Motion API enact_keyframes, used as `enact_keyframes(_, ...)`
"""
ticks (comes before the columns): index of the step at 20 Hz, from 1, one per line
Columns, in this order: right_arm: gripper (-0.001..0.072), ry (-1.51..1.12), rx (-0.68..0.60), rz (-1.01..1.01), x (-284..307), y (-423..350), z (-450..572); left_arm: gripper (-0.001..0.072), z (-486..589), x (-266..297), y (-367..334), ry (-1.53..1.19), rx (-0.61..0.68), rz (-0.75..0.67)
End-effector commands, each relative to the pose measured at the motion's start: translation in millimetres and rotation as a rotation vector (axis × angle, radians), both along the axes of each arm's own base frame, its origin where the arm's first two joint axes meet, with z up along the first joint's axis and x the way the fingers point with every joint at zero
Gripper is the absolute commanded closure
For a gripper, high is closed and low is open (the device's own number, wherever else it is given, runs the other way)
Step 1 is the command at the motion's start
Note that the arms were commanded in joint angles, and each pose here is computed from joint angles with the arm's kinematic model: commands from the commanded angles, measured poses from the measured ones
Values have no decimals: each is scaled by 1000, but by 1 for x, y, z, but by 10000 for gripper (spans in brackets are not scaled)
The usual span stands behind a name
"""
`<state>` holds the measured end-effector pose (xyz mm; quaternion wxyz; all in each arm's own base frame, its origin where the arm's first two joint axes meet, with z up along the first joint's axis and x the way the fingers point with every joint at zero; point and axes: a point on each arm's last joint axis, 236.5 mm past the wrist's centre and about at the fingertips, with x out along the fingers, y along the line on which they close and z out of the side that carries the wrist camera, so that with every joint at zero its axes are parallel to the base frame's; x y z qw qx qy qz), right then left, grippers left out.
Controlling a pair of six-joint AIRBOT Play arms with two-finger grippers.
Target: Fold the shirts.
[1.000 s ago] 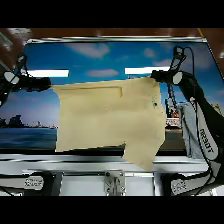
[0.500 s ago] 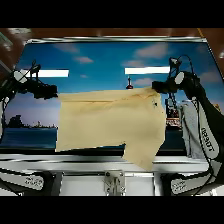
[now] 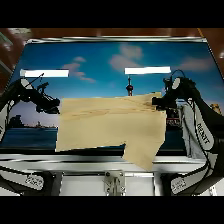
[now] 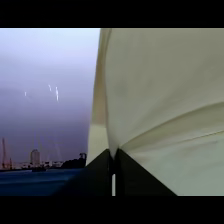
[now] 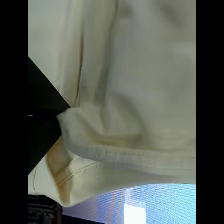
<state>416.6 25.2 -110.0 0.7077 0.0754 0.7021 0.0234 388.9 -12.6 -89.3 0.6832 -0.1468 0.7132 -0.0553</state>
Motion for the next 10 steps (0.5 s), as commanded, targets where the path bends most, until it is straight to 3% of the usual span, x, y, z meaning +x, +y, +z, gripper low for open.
enact_keyframes(1, 650, 21, -22, -7, -2, -5, -13, 673, -6, -6, 3, 22, 12, -1)
enact_keyframes(10, 649, -24, -69, -29, 10, -25, -10, 673, -10, 2, 20, -11, 48, 25)
